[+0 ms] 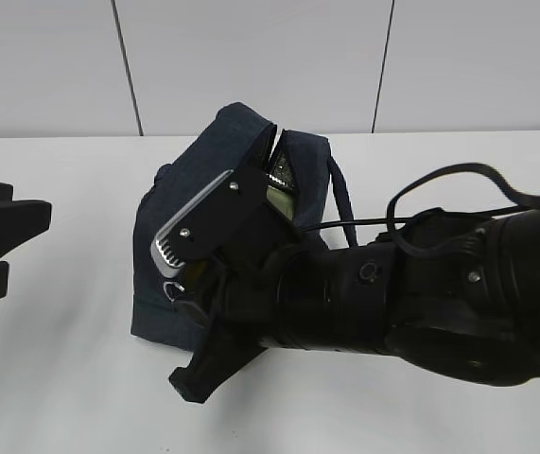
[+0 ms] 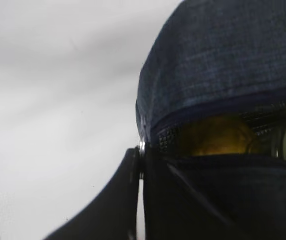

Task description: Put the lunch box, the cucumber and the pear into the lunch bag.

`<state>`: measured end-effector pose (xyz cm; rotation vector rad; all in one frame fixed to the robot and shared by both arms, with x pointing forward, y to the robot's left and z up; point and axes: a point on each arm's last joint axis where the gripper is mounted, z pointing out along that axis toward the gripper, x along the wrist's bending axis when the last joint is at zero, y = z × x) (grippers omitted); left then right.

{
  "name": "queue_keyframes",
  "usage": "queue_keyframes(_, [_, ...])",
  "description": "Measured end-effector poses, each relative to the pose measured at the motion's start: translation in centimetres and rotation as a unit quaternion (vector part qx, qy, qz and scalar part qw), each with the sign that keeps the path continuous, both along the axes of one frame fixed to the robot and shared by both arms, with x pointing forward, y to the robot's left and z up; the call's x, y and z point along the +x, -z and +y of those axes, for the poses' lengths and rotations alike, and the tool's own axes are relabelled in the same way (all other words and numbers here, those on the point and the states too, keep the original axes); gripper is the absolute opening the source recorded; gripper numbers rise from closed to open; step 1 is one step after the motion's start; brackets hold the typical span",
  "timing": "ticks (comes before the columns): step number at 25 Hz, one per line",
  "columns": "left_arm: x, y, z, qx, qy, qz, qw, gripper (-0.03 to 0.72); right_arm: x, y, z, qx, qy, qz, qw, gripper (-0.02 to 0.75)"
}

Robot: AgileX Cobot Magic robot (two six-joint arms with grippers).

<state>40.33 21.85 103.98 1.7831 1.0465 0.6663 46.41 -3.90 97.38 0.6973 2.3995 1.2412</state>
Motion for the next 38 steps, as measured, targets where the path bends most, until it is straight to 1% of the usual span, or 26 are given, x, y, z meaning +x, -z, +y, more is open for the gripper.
queue_keyframes(4, [0.1,0.2,-0.1,0.002,0.000,0.005,1.000,0.270,-0.1,-0.4,-0.1,0.002,-0.004,-0.007,1.000,0.000])
queue_keyframes(14, [0.6,1.5,-0.6,0.018,0.014,0.045,0.999,0.270,0.0,-0.8,0.1,0.007,-0.006,-0.014,1.000,0.000])
queue_keyframes(16, [0.7,1.9,-0.7,0.032,0.027,0.052,0.998,0.270,0.2,-1.2,0.3,0.012,-0.006,-0.018,1.000,0.000])
queue_keyframes(20, [1.0,2.6,-0.9,0.076,0.055,0.048,0.994,0.270,0.3,-1.5,0.5,0.018,-0.007,-0.023,1.000,0.000])
queue_keyframes(24, [1.4,3.5,-1.2,0.121,0.085,0.049,0.988,0.270,0.3,-1.6,0.5,0.020,-0.007,-0.024,0.999,0.000])
queue_keyframes(26, [1.6,4.2,-1.4,0.136,0.098,0.060,0.984,0.270,0.3,-1.6,0.5,0.020,-0.007,-0.024,0.999,0.000])
queue_keyframes(28, [1.8,4.9,-1.7,0.146,0.113,0.068,0.980,0.270,0.4,-1.6,0.5,0.020,-0.007,-0.025,0.999,0.000])
queue_keyframes(33, [1.9,5.6,-3.1,0.159,0.154,0.066,0.973,0.270,0.4,-1.6,0.5,0.021,-0.008,-0.025,0.999,0.000])
queue_keyframes(38, [2.4,6.4,-3.2,0.169,0.148,0.077,0.971,0.270,0.4,-1.6,0.5,0.021,-0.008,-0.025,0.999,0.000])
